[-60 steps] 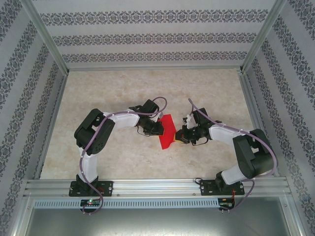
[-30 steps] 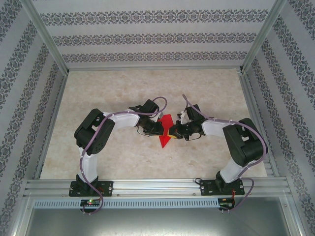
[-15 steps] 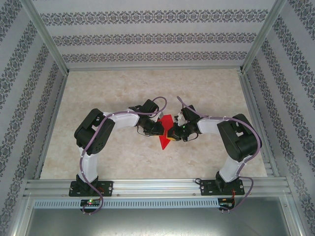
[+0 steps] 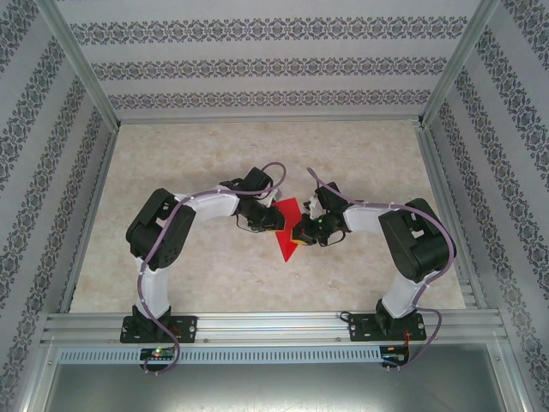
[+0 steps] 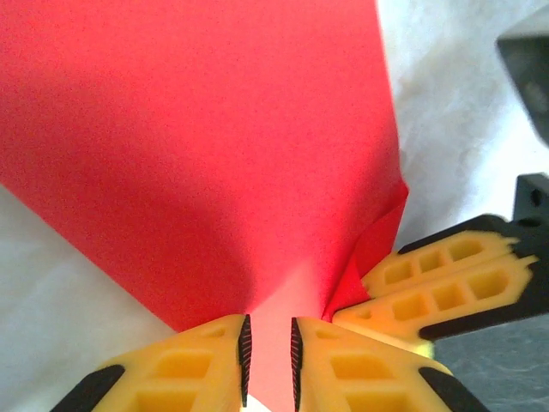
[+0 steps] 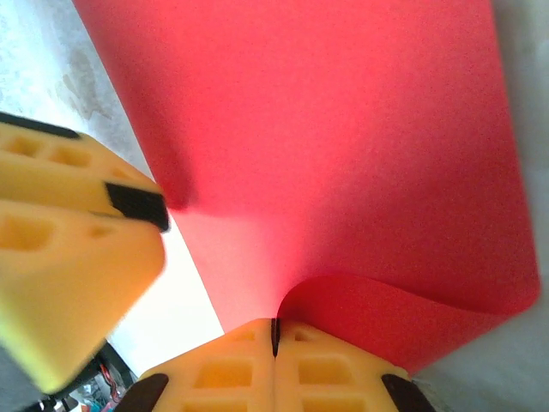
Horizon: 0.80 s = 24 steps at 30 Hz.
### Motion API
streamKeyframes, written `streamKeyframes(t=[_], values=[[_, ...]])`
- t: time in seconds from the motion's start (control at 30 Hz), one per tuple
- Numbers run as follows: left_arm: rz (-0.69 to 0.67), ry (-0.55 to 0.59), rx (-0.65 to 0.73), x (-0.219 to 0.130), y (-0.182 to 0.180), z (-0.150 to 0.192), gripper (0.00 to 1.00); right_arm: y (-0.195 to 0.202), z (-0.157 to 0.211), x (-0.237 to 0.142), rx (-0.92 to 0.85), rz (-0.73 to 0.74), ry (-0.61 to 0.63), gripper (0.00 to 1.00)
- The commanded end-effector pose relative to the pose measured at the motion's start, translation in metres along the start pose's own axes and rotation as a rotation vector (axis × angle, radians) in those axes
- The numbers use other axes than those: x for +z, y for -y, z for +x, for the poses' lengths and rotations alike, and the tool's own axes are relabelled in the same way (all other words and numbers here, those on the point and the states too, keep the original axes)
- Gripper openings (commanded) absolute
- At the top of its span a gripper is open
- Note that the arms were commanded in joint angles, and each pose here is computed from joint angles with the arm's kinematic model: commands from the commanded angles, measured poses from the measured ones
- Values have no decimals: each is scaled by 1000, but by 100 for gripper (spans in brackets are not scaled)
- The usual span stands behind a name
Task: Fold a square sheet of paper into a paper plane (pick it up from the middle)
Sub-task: Third fold the triangle at the center of the table.
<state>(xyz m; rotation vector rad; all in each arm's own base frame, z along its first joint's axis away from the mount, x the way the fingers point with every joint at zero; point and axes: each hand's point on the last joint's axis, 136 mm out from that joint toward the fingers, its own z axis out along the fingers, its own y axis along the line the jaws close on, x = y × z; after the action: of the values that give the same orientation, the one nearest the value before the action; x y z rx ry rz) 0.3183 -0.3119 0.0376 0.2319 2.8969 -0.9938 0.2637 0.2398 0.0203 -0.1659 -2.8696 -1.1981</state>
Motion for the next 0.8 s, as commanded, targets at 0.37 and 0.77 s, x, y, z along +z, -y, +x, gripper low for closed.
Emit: streamKeyframes(t=[0.37,0.77], values=[[-66,-35,10,2,-19,-14,19,-8,-1,-3,-39,15,2,4],[-74,-70,-5,14,-28,-7,18,-14,-3,-1,-44,-6,4,6]])
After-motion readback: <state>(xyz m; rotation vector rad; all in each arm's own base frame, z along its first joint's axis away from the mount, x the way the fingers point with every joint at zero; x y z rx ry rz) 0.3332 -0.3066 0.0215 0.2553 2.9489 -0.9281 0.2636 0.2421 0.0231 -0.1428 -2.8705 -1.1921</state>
